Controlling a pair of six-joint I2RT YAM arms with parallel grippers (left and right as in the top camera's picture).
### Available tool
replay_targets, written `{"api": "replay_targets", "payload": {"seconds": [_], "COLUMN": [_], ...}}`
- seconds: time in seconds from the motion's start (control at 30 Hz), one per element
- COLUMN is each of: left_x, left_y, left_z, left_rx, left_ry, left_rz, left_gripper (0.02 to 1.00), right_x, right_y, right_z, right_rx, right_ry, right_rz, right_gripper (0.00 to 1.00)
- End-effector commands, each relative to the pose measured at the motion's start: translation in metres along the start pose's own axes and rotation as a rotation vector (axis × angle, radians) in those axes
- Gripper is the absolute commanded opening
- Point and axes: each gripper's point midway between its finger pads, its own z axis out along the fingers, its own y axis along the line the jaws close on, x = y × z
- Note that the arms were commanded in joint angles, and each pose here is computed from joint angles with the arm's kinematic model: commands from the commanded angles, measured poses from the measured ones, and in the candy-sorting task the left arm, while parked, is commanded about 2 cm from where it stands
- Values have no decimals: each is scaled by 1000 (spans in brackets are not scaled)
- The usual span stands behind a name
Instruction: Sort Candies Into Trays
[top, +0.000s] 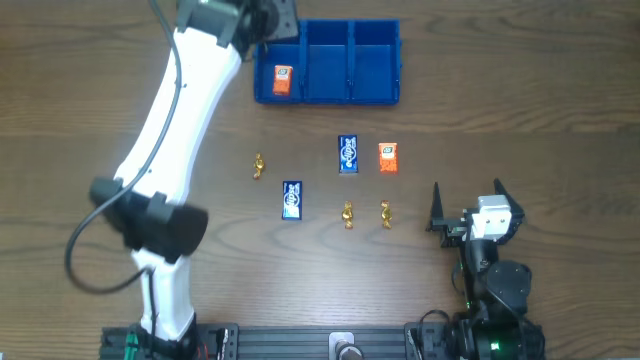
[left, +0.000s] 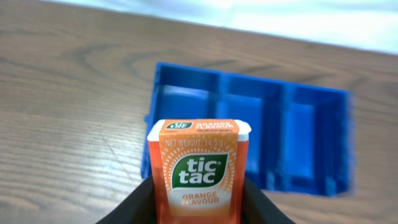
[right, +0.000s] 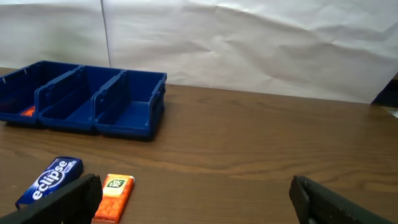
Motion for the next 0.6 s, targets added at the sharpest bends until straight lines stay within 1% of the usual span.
{"api": "replay_targets", "payload": {"seconds": [0.03, 0.2, 0.47, 0.5, 0.57, 0.6], "left_x": [32, 40, 38, 38, 38, 38], "left_y": [6, 8, 15, 15, 15, 16], "left_z": [75, 97, 101, 101, 101, 101], "left_rx": [-45, -58, -66, -65, -66, -67], "left_ry": [168, 197, 197, 197, 197, 197], "left_rz": [59, 62, 55, 57, 57, 57], "left_gripper": [316, 316, 340, 354, 428, 511], "right_x": [0, 0, 0, 0, 0, 0], "right_y": [1, 1, 1, 1, 1, 1], "right_z": [0, 0, 0, 0, 0, 0], "right_rx": [-7, -7, -7, -7, -7, -7], "right_ry": [-2, -2, -2, -2, -2, -2], "right_rz": [-12, -12, -12, -12, -12, -12], "right_gripper": [998, 998, 998, 998, 998, 998]}}
